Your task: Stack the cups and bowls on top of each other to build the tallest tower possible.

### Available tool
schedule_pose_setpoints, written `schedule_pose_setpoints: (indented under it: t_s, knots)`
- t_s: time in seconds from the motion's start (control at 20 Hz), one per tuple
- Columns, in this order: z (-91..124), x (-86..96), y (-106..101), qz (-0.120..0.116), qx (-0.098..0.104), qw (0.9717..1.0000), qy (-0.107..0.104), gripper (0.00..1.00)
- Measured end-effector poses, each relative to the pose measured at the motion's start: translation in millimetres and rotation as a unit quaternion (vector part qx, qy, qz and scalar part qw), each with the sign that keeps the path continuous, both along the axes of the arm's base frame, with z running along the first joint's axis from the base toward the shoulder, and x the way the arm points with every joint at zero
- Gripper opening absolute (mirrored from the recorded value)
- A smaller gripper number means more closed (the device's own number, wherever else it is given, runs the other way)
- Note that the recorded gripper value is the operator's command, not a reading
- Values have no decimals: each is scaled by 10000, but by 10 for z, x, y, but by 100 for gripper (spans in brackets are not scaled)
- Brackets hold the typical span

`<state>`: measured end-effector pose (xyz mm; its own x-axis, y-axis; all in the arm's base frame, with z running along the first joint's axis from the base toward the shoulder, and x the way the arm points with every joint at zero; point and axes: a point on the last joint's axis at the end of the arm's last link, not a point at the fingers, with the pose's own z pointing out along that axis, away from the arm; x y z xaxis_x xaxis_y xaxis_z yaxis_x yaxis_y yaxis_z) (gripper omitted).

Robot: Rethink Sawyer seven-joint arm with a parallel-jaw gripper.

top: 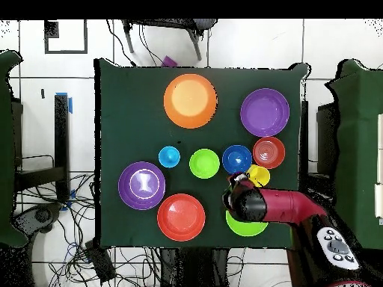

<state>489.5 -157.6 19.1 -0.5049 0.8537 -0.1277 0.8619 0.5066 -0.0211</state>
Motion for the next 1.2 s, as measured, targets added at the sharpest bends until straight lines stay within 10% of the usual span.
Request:
schedule_pose_setpoints:
  t_s: [0.35, 1.2]
  knots:
    - [67, -315, 40, 116, 132, 9998, 135, 100]
    - [202, -391, 135, 419, 270, 9988, 9, 100]
